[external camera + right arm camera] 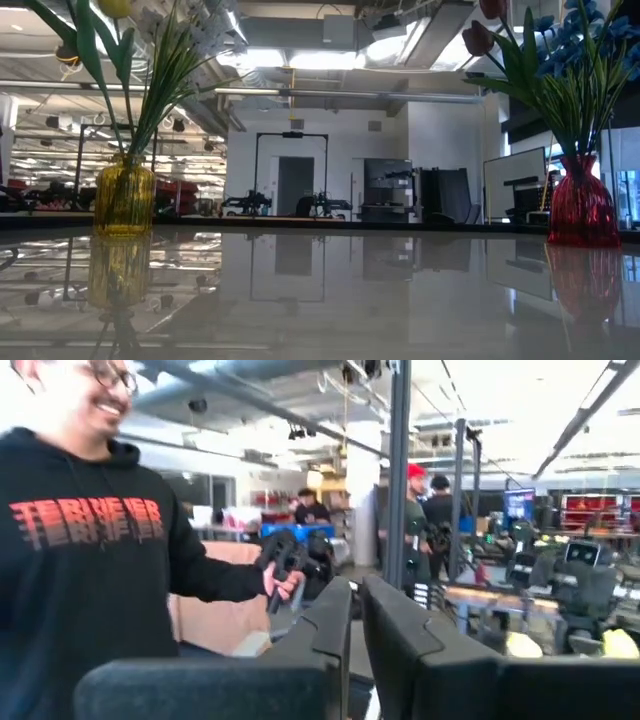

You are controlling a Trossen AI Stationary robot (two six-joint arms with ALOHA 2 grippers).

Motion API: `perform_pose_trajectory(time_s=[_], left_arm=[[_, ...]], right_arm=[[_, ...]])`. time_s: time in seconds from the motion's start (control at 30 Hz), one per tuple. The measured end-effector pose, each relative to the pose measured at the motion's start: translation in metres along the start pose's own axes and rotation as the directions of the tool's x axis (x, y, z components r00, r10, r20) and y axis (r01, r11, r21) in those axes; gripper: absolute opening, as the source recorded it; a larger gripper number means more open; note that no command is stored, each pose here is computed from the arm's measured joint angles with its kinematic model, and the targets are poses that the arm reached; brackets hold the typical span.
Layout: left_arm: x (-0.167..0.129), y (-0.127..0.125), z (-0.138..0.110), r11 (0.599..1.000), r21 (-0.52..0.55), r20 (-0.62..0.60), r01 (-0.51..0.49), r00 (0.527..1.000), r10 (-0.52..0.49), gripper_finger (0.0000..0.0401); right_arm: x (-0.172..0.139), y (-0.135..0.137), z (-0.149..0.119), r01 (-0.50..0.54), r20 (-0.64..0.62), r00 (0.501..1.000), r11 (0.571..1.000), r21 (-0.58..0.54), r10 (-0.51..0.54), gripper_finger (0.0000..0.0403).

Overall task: Sort flowers into vase by color
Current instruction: Return to Home Position

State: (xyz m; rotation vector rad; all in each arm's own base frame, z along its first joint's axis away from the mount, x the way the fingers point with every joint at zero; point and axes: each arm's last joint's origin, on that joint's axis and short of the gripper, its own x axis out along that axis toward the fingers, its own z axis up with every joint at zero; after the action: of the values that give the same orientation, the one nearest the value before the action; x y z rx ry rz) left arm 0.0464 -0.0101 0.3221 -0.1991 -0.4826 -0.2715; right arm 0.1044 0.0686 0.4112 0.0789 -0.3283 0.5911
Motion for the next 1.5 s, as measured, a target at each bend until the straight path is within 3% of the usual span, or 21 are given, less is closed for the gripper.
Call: perform_pose_trajectory(time_s=[0.13, 0.23, 0.4, 0.5, 0.57, 0.67, 0.77, 0.9, 1.1, 1.37, 1.5], left_arm=[[-0.004, -0.002, -0.012, 0.989, -0.04, 0.009, 0.144, 0.99, -0.144, 0.0173], [-0.008, -0.005, -0.02, 0.959, -0.104, -0.01, 0.264, 0.964, -0.266, 0.0173], [-0.016, -0.011, -0.02, 0.875, -0.104, 0.049, 0.472, 0.881, -0.47, 0.0173], [-0.017, -0.012, -0.026, 0.817, -0.14, 0.021, 0.56, 0.826, -0.563, 0.0173], [-0.017, -0.011, -0.034, 0.813, -0.178, 0.002, 0.554, 0.827, -0.562, 0.0173], [-0.018, -0.01, -0.05, 0.781, -0.194, -0.03, 0.594, 0.792, -0.61, 0.0173], [-0.019, -0.006, -0.073, 0.78, -0.22, -0.05, 0.585, 0.792, -0.608, 0.0173], [-0.026, -0.001, -0.102, 0.774, -0.212, 0.001, 0.597, 0.792, -0.61, 0.0173], [-0.026, -0.001, -0.108, 0.76, -0.25, -0.027, 0.6, 0.78, -0.625, 0.0173], [-0.025, 0.005, -0.131, 0.834, -0.368, -0.219, 0.411, 0.834, -0.507, 0.0173], [-0.024, 0.007, -0.132, 0.886, -0.271, -0.222, 0.375, 0.872, -0.437, 0.0173]], right_arm=[[-0.018, 0.0, -0.017, 0.002, 0.084, 0.996, 0.998, 0.056, -0.007, 0.0033], [-0.027, 0.001, -0.029, 0.008, 0.135, 0.991, 0.997, 0.081, -0.019, 0.0033], [-0.041, 0.001, -0.043, -0.011, 0.211, 0.977, 0.994, 0.11, -0.013, 0.0033], [-0.047, 0.001, -0.046, -0.014, 0.252, 0.968, 0.994, 0.111, -0.015, 0.0033], [-0.048, 0.001, -0.05, -0.015, 0.251, 0.968, 0.994, 0.112, -0.014, 0.0033], [-0.049, 0.001, -0.051, -0.018, 0.269, 0.963, 0.993, 0.117, -0.015, 0.0033], [-0.049, 0.002, -0.053, -0.025, 0.279, 0.96, 0.992, 0.127, -0.012, 0.0033], [-0.051, 0.002, -0.053, -0.031, 0.295, 0.956, 0.991, 0.129, -0.009, 0.0033], [-0.06, 0.002, -0.045, -0.04, 0.353, 0.935, 0.991, 0.126, -0.007, 0.0033], [-0.071, 0.002, -0.039, -0.041, 0.387, 0.922, 0.992, 0.116, -0.007, 0.0033], [-0.071, 0.002, -0.04, -0.031, 0.384, 0.923, 0.995, 0.093, -0.007, 0.0033]])
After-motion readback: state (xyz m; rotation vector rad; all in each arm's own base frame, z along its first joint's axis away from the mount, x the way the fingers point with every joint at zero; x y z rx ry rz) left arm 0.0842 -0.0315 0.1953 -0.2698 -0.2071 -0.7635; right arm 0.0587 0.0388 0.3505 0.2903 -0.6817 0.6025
